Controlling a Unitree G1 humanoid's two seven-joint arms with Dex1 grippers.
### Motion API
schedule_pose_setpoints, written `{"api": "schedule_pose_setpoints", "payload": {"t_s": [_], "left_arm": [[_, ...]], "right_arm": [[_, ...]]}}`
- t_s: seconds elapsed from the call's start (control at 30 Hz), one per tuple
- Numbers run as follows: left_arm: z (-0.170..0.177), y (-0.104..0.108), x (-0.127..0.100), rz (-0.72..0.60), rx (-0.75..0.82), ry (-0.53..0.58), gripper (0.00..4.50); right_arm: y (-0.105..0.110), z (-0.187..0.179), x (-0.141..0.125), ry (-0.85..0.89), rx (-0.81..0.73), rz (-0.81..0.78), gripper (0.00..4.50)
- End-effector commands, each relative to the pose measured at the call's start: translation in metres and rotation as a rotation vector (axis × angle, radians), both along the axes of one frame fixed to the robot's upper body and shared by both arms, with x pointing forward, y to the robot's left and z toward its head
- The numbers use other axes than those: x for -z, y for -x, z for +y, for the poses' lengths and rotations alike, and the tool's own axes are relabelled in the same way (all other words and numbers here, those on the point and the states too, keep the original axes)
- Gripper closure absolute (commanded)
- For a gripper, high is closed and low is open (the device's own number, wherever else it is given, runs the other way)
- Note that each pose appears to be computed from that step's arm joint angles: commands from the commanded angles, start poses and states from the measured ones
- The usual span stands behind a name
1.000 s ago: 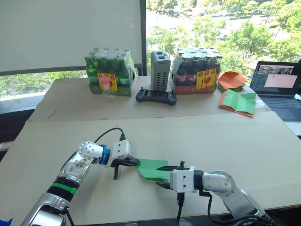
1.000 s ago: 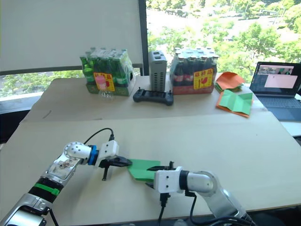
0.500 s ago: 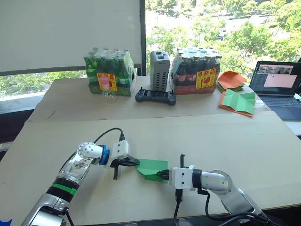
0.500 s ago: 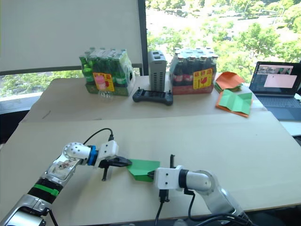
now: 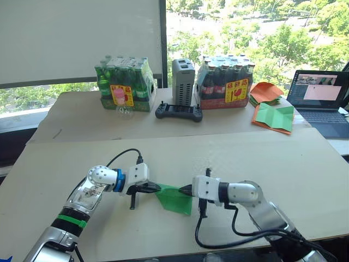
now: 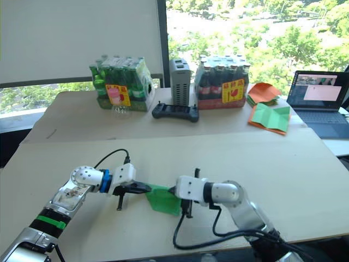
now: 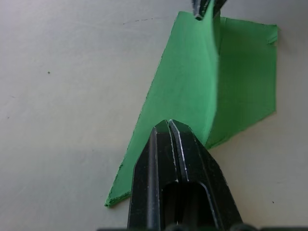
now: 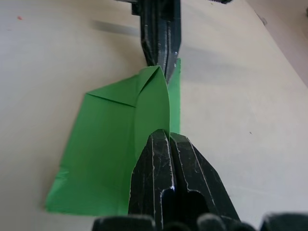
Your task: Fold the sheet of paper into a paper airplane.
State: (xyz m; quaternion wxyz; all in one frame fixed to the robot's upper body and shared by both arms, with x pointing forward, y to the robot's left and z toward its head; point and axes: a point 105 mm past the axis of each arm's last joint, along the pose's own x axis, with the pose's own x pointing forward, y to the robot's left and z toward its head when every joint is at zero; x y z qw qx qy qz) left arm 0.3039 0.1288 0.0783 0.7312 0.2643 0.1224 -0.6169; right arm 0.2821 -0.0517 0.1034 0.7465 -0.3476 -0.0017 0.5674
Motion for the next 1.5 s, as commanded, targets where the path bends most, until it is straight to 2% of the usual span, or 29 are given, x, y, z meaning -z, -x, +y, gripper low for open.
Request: {"api": "schedule_pose_setpoints", "payload": {"t_s": [0.03, 0.17, 0.43, 0.7, 0.87, 1.03, 1.33, 1.43, 1.5], "left_arm": [[0.005, 0.005, 0.015, 0.046, -0.011, -0.054, 4.5], [0.004, 0.006, 0.014, 0.046, -0.013, -0.052, 4.5], [0.004, 0.001, 0.001, 0.002, -0.034, -0.025, 4.5], [0.004, -0.005, -0.039, -0.033, -0.057, 0.066, 4.5], [-0.003, 0.007, -0.059, 0.032, -0.014, 0.147, 4.5], [-0.013, 0.015, -0.045, 0.058, 0.01, 0.13, 4.5], [-0.022, 0.012, -0.016, 0.059, 0.0, 0.085, 4.5], [-0.019, 0.014, -0.005, 0.062, 0.009, 0.047, 4.5], [-0.017, 0.015, -0.001, 0.061, 0.011, 0.038, 4.5]], "right_arm": [[-0.006, -0.001, 0.0, 0.018, -0.018, 0.041, 4.47], [-0.013, -0.001, 0.009, 0.031, 0.008, 0.088, 4.47], [-0.006, 0.001, 0.017, 0.023, 0.006, 0.129, 4.47], [-0.003, 0.002, 0.02, 0.012, 0.007, 0.142, 4.47], [-0.002, 0.002, 0.022, 0.017, 0.011, 0.141, 4.47], [-0.002, 0.003, 0.023, 0.024, 0.014, 0.127, 4.47], [0.002, 0.002, 0.021, 0.022, 0.017, 0.141, 4.47], [0.003, 0.005, 0.015, -0.014, 0.024, 0.151, 4.47], [-0.004, 0.006, 0.006, -0.065, 0.066, 0.143, 4.47]]}}
